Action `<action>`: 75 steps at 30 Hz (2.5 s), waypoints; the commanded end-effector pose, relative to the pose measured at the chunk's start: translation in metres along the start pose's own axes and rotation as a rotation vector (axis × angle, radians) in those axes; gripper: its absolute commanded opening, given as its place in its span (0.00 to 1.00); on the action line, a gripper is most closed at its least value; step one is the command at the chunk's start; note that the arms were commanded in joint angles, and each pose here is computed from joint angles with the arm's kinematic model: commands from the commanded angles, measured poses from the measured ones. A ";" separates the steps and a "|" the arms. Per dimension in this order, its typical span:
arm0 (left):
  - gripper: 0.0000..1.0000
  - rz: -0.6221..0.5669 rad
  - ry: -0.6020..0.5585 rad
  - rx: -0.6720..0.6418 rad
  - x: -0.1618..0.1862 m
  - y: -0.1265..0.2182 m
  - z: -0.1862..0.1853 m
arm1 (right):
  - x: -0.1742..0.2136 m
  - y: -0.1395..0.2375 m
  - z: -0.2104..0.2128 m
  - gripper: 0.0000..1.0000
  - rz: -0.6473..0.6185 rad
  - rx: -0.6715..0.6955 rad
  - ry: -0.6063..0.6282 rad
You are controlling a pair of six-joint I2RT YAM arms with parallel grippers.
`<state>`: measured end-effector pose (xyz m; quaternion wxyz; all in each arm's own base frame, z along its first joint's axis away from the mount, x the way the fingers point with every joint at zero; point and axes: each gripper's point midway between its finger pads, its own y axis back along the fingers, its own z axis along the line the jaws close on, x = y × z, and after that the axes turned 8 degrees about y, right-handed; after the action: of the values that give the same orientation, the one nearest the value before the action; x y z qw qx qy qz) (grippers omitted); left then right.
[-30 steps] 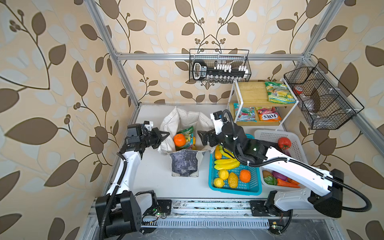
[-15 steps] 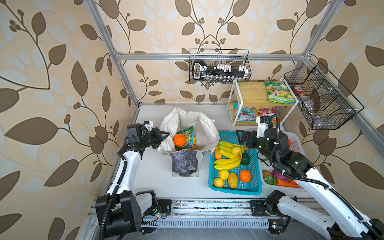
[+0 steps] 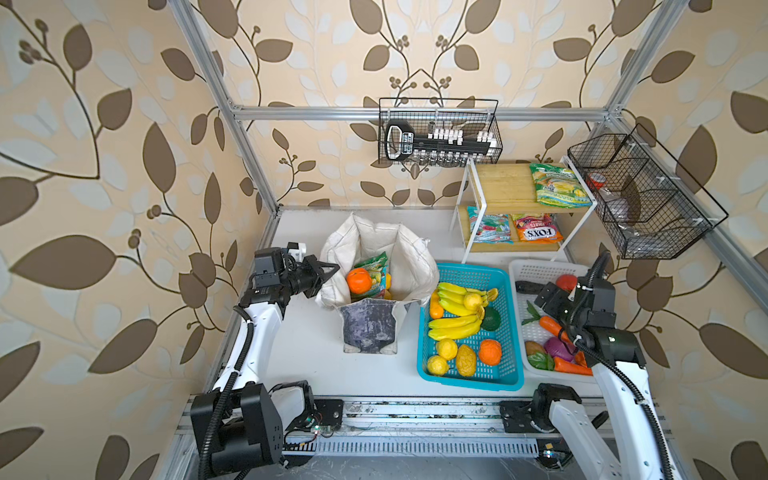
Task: Place the food into the grocery bag and tie it
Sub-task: 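Raise the right gripper out of the tote and return over the white basket, then lower the right gripper onto the dark purple eggplant and grasp it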
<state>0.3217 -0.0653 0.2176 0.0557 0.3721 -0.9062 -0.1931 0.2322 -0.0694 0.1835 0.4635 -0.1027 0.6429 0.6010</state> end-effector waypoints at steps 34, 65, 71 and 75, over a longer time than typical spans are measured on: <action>0.00 0.077 -0.079 0.063 0.025 -0.004 -0.022 | 0.032 -0.101 -0.071 0.77 0.200 0.261 0.009; 0.00 0.075 -0.115 0.046 0.030 -0.002 -0.025 | 0.048 -0.146 -0.067 0.74 0.335 0.203 0.086; 0.00 0.077 -0.122 0.057 0.031 -0.001 -0.028 | 0.049 -0.150 -0.065 0.66 0.334 0.187 0.094; 0.00 0.054 -0.137 0.051 0.029 0.003 -0.029 | 0.048 -0.149 -0.060 0.53 0.326 0.167 0.102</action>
<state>0.3119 -0.0887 0.2270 0.0216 0.3414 -0.9187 -0.1975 0.2727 -0.1419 0.0342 0.3356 0.0270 0.7252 0.6006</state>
